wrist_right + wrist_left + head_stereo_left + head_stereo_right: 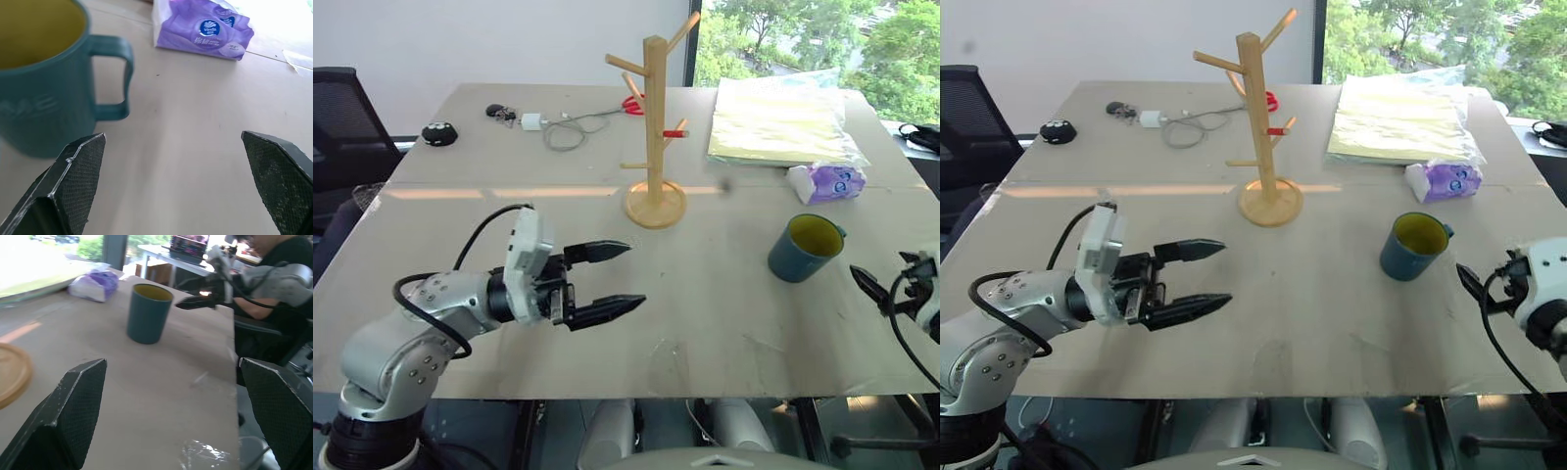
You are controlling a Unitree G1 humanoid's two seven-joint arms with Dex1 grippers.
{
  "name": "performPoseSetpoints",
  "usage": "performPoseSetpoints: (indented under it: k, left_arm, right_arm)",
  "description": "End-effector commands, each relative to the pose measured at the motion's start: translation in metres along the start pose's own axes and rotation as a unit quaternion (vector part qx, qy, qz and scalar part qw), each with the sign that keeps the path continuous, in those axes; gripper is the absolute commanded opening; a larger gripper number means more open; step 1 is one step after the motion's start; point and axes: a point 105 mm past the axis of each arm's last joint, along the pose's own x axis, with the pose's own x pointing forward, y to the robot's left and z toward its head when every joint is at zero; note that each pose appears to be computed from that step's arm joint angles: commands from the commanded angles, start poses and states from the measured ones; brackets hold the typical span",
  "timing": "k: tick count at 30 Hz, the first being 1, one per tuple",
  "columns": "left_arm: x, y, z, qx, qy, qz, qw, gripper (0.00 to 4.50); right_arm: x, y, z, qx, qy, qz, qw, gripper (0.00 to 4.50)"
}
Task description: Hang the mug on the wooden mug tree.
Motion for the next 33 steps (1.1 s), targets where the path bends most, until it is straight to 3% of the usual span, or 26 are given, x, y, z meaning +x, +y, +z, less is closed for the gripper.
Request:
performPoseSetpoints:
  k: [1, 28, 31, 33]
  left_arm:
    - [0.001, -0.01, 0.008, 0.015, -0.004, -0.016, 1.0, 4.47]
    - [-0.011, -0.027, 0.008, 0.027, -0.001, -0.024, 0.999, 4.47]
    - [-0.013, -0.025, 0.007, 0.028, 0.001, -0.017, 0.999, 4.5]
    - [-0.015, -0.025, 0.008, 0.029, -0.001, -0.012, 1.0, 4.5]
  right_arm:
    - [0.007, 0.005, 0.009, 0.001, -0.013, 0.018, 1.0, 4.5]
    - [0.068, 0.017, 0.002, 0.046, -0.065, 0.046, 0.996, 4.5]
    - [0.074, 0.018, 0.0, 0.05, -0.072, 0.048, 0.995, 3.7]
    - [0.076, 0.02, 0.001, 0.051, -0.079, 0.055, 0.994, 2.69]
